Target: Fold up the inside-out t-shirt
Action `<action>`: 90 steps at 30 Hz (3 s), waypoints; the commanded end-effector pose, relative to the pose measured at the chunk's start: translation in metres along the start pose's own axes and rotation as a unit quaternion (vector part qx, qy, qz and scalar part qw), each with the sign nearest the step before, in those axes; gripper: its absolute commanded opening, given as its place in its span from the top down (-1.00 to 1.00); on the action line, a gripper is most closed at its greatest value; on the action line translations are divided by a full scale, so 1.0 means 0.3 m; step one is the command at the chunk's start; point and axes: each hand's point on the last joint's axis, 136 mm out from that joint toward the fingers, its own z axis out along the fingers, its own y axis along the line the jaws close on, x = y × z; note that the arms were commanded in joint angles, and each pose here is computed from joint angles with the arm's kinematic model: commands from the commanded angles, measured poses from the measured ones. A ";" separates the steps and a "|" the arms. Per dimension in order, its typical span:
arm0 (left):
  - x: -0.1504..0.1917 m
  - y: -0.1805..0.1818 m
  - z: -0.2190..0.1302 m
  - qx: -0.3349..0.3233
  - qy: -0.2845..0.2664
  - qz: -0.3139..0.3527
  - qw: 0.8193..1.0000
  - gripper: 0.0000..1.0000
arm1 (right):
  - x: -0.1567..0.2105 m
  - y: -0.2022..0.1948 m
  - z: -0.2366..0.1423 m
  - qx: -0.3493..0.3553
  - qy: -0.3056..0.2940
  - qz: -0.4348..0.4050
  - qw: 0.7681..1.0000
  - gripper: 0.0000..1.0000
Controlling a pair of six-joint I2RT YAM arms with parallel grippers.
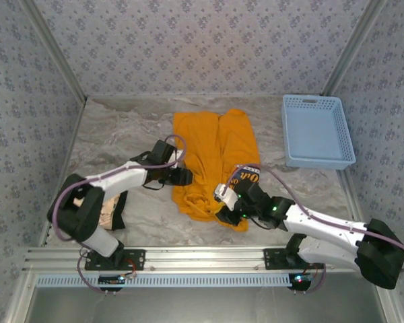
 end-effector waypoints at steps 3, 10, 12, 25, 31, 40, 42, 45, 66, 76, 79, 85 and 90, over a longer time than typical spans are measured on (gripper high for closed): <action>0.140 -0.096 -0.050 0.022 0.048 0.045 0.998 -0.23 | -0.067 -0.045 -0.033 0.038 -0.008 -0.001 0.999 0.20; 0.206 -0.065 0.009 -0.024 0.077 0.043 0.996 -0.13 | -0.105 -0.078 0.044 0.060 0.034 0.091 0.993 0.06; 0.201 -0.065 0.020 -0.021 0.074 0.042 0.996 -0.04 | -0.086 -0.072 0.080 0.063 0.043 0.109 0.991 0.06; 0.158 -0.178 -0.033 0.092 -0.011 0.121 0.988 0.99 | -0.021 -0.099 0.053 0.102 0.050 0.152 0.982 1.00; 0.185 -0.197 -0.035 0.134 -0.021 0.134 0.982 0.94 | 0.038 -0.106 -0.032 0.108 0.060 0.174 0.977 1.00; 0.216 -0.146 0.033 0.104 0.017 0.114 0.988 0.26 | 0.173 -0.192 -0.064 0.204 0.088 0.252 0.942 0.53; 0.222 -0.159 0.034 0.109 0.029 0.116 0.987 0.20 | 0.134 -0.201 -0.084 0.203 0.086 0.240 0.945 0.41; 0.215 -0.175 0.020 0.109 0.032 0.124 0.986 0.20 | 0.040 -0.179 -0.107 0.181 0.083 0.208 0.958 0.38; 0.161 -0.227 -0.006 0.179 0.008 0.072 0.981 1.00 | 0.140 -0.070 0.023 0.148 0.255 0.191 0.936 0.13; 0.175 -0.251 -0.002 0.209 0.026 0.079 0.974 0.95 | 0.176 -0.128 -0.010 0.203 0.271 0.210 0.917 0.13; 0.175 -0.257 -0.009 0.218 0.028 0.080 0.972 0.92 | 0.178 -0.128 0.009 0.199 0.272 0.206 0.919 0.41; 0.171 -0.251 -0.012 0.222 0.023 0.074 0.972 0.79 | 0.091 -0.118 0.006 0.172 0.222 0.169 0.945 0.88; 0.110 -0.186 0.005 0.162 -0.010 0.082 0.983 0.23 | 0.146 -0.205 -0.065 0.224 0.177 0.236 0.929 1.00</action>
